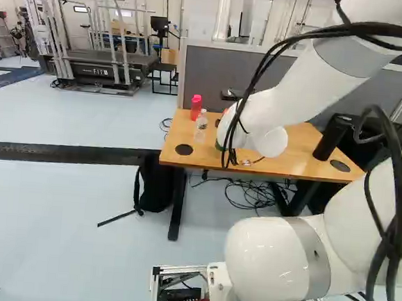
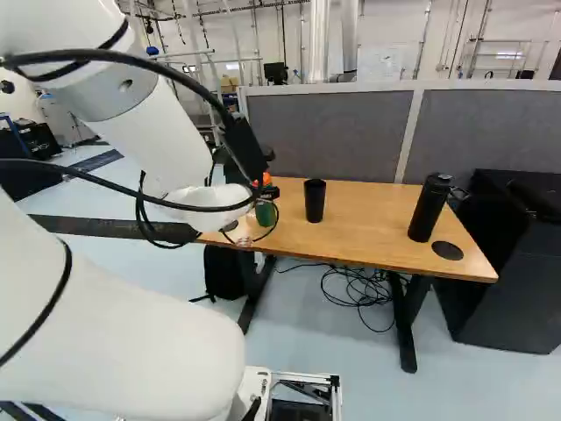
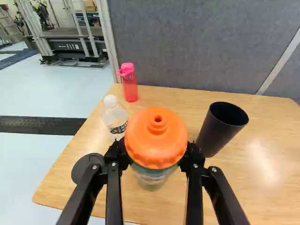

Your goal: Pick up the green bottle from the table

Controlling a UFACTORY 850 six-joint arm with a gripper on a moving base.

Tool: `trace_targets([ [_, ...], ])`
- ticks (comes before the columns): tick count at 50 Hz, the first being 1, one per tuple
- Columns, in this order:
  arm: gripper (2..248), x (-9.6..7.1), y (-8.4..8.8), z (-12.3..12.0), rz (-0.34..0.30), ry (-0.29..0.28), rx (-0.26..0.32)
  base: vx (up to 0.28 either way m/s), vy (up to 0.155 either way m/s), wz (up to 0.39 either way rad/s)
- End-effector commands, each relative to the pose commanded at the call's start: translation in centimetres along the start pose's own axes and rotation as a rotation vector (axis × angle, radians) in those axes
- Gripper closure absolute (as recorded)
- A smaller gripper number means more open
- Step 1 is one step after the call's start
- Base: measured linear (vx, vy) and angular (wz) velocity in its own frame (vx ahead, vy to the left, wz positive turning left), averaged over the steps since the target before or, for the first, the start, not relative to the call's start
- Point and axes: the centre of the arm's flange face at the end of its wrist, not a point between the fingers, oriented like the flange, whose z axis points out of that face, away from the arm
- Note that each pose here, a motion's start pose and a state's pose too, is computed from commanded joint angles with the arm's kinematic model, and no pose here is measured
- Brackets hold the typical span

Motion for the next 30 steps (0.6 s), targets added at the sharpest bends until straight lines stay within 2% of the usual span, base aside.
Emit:
trace_targets([
  [11,220,-2.1,-0.2,-0.7,-0.002,0.017,0.006,0.0,0.0,0.0],
  [30,220,-4.6,-0.4,-1.9,-0.005,0.038,0.014,0.0,0.0,0.0],
])
